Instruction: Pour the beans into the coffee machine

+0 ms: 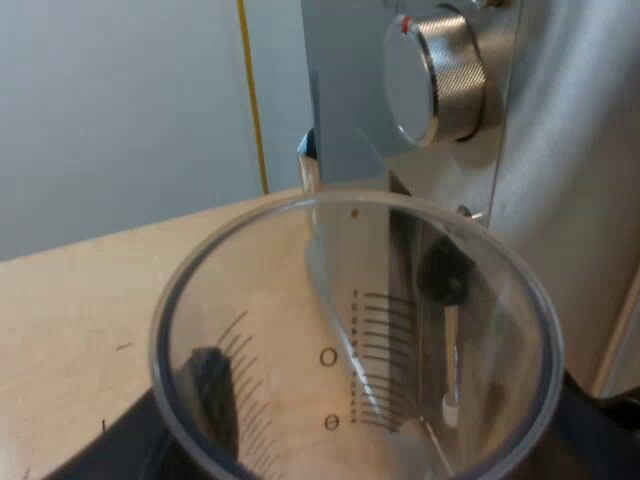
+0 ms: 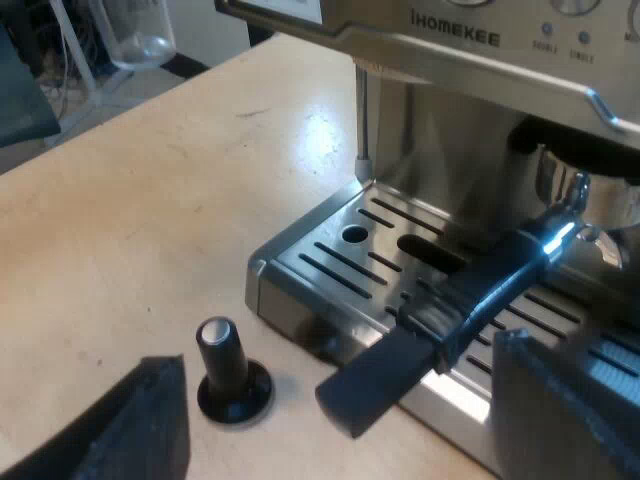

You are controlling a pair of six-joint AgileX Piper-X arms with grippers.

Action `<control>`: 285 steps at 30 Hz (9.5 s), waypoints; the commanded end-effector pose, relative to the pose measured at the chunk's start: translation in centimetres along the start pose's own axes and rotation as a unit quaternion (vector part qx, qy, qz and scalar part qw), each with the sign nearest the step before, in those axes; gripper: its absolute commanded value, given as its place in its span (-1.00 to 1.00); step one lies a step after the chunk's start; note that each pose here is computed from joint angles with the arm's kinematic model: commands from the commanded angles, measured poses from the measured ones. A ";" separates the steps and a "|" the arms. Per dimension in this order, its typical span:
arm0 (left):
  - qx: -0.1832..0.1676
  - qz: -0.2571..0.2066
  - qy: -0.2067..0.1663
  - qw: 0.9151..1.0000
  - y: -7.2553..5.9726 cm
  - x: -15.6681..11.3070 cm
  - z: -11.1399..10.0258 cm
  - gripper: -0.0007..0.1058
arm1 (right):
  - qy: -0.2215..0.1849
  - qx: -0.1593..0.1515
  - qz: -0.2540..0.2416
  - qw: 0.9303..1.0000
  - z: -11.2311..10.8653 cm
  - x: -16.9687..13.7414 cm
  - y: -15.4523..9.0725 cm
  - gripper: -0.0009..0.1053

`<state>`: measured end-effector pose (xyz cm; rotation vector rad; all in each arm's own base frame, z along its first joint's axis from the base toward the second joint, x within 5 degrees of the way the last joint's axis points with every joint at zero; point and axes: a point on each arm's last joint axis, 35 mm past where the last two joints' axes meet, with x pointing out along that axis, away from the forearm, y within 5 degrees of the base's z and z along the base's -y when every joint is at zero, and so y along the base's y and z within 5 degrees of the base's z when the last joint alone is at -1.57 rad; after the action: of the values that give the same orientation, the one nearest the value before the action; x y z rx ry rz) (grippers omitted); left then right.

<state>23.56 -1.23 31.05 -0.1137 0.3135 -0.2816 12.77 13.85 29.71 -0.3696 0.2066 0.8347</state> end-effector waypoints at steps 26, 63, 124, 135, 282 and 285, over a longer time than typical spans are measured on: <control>-0.022 0.018 -0.043 0.999 1.9 4.0 -7.2 -0.52 | -0.055 0.023 0.026 0.998 -0.3 3.5 0.5 0.23; -0.047 0.033 -0.016 0.998 6.4 9.8 -14.5 -0.52 | -0.055 0.023 0.026 0.998 -0.3 3.5 0.5 0.23; -0.026 0.038 0.022 0.999 6.5 9.9 -15.7 0.60 | -0.052 0.035 0.015 0.998 -0.3 3.5 0.4 0.23; -0.029 0.040 0.027 0.998 6.4 9.6 -15.8 0.60 | -0.052 0.035 0.015 0.998 -0.3 3.5 0.4 0.23; -0.029 0.038 -0.088 0.995 -6.1 -22.6 -3.2 0.60 | -0.012 0.072 -0.306 0.949 -1.4 -17.9 -0.7 0.23; -0.030 0.052 -0.090 0.994 -6.0 -22.6 -3.2 0.60 | -0.008 0.075 -0.304 0.950 -1.6 -17.7 -0.7 0.23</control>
<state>0.25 -0.70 35.30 -0.1783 0.1461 -0.1711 1.46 0.67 34.13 -0.2611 0.1216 0.2073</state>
